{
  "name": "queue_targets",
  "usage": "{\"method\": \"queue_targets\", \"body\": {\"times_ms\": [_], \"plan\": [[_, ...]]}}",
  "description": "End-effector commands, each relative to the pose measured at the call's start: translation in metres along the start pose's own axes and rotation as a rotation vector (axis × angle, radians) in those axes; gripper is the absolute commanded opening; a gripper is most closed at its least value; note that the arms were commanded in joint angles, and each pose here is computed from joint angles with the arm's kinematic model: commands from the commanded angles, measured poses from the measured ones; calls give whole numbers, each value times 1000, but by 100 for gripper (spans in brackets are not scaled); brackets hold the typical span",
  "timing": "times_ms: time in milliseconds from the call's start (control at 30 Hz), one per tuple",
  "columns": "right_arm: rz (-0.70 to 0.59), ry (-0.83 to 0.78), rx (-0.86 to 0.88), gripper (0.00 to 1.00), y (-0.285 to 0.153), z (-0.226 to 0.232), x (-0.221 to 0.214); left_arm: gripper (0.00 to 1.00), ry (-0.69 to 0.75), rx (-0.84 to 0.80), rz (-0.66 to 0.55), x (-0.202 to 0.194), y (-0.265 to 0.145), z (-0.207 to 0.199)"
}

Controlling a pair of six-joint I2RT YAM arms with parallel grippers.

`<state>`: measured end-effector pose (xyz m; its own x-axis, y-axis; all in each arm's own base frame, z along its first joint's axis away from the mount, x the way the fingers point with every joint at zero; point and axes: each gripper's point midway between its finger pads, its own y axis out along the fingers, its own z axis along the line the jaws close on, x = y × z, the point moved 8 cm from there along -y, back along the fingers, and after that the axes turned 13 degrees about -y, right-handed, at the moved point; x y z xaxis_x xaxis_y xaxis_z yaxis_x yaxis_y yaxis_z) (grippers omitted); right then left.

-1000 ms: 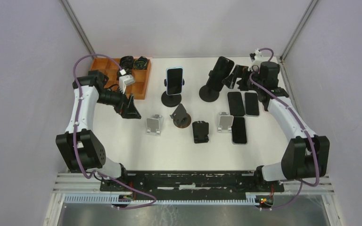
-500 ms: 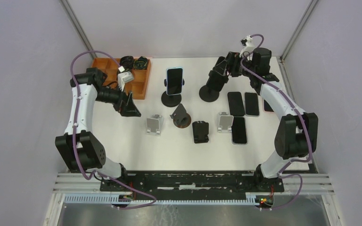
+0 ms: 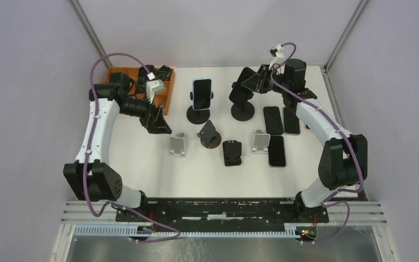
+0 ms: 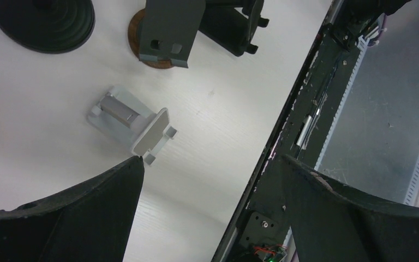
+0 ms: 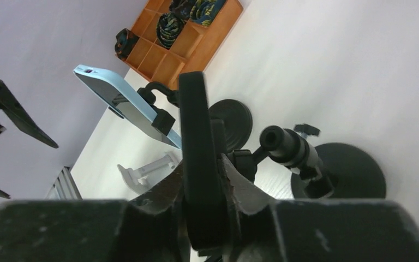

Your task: Remove the phone from the phone stand

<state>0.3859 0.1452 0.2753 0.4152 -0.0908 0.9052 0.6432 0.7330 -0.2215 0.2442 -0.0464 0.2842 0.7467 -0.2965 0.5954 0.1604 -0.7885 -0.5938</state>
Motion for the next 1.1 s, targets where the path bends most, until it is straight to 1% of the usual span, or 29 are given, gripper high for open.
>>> {"method": "queue_targets", "body": {"times_ms": [0, 133, 167, 267, 433, 600, 767, 867, 1067], "plan": [[-148, -94, 13, 20, -15, 19, 39, 100, 80, 10, -75, 23, -5, -32], [-169, -102, 83, 9, -14, 33, 61, 100, 111, -7, -74, 32, -1, -44], [-182, -111, 99, 7, -15, 38, 70, 100, 116, -14, -72, 34, 0, -47], [-222, -142, 123, 6, -23, 53, 93, 100, 147, -31, -70, 41, 3, -56], [-308, -176, 169, 6, -50, 86, 131, 100, 186, -53, -100, 60, 0, -70], [-349, -167, 220, 6, -81, 123, 153, 100, 235, -99, -142, 73, -6, -89], [-356, -141, 248, 6, -118, 157, 152, 100, 303, -159, -179, 74, -11, -109], [-377, -127, 283, 6, -140, 176, 142, 100, 368, -194, -217, 72, -12, -120], [-360, -78, 364, 6, -170, 202, 123, 100, 480, -206, -294, 71, -18, -139]]}}
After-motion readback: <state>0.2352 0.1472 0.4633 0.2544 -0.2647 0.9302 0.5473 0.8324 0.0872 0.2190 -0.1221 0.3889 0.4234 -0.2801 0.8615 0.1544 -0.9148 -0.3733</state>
